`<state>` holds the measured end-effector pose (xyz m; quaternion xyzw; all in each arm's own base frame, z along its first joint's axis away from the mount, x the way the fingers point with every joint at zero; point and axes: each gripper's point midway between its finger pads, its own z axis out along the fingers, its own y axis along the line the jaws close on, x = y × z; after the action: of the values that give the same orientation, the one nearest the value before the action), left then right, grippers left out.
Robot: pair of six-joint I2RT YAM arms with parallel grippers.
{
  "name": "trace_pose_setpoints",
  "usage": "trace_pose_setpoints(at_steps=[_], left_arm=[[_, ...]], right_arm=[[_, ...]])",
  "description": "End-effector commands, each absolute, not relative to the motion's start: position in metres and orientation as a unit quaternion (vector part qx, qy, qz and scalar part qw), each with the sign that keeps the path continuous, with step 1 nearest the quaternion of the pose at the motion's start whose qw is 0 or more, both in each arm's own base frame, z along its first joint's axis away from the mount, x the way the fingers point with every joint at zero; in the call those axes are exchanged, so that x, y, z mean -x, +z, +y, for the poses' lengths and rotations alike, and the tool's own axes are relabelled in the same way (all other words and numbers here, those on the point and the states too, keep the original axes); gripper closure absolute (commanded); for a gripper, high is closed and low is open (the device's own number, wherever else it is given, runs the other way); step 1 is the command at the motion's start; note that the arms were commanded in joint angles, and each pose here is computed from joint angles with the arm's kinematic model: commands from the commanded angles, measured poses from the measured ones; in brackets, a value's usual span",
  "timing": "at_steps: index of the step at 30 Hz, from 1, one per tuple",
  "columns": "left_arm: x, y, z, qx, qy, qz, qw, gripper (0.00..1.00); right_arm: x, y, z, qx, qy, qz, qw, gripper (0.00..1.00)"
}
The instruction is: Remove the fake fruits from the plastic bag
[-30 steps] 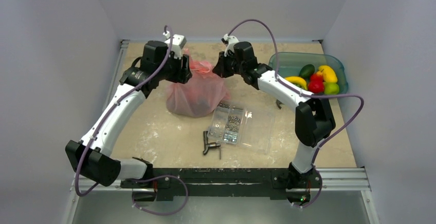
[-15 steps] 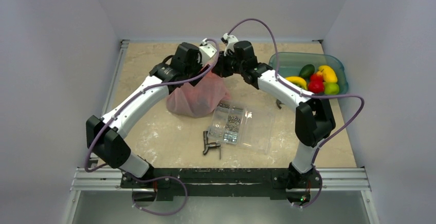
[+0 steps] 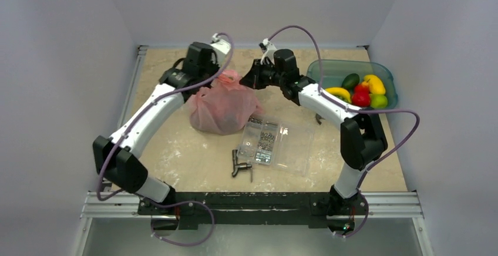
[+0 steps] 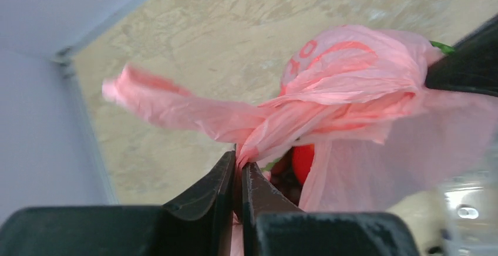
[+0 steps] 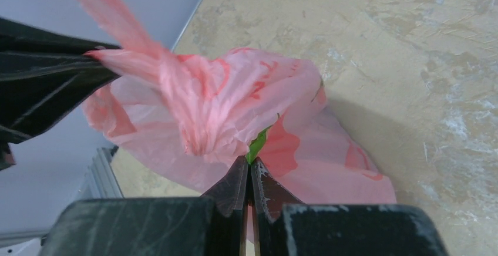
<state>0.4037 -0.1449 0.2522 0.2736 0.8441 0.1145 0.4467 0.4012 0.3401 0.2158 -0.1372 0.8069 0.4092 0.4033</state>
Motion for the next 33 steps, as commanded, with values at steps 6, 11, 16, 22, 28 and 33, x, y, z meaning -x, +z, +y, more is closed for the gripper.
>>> trace_pose_setpoints(at_steps=[6, 11, 16, 22, 28, 33], left_arm=[[-0.355, 0.304, -0.166, -0.145, -0.325, 0.793, 0.495, 1.00], [-0.359, 0.295, -0.185, -0.124, -0.423, 0.782, 0.440, 1.00], [-0.365, 0.285, -0.189, -0.097, -0.462, 0.787, 0.397, 1.00], [-0.372, 0.281, -0.182, -0.072, -0.468, 0.793, 0.384, 1.00], [-0.374, 0.281, -0.180, -0.061, -0.479, 0.791, 0.375, 1.00], [-0.371, 0.288, -0.183, -0.065, -0.497, 0.782, 0.370, 1.00]], right_arm=[[-0.418, 0.255, 0.317, 0.062, 0.524, 0.750, 0.399, 1.00], [-0.419, 0.251, 0.312, 0.052, 0.541, 0.743, 0.389, 0.97], [-0.429, 0.248, 0.288, 0.113, 0.372, 0.793, 0.470, 0.71], [-0.407, 0.266, 0.277, 0.219, 0.157, 0.775, 0.572, 0.46], [-0.385, 0.290, 0.287, 0.263, 0.057, 0.706, 0.656, 0.15], [-0.387, 0.295, 0.308, 0.287, 0.039, 0.682, 0.672, 0.11]])
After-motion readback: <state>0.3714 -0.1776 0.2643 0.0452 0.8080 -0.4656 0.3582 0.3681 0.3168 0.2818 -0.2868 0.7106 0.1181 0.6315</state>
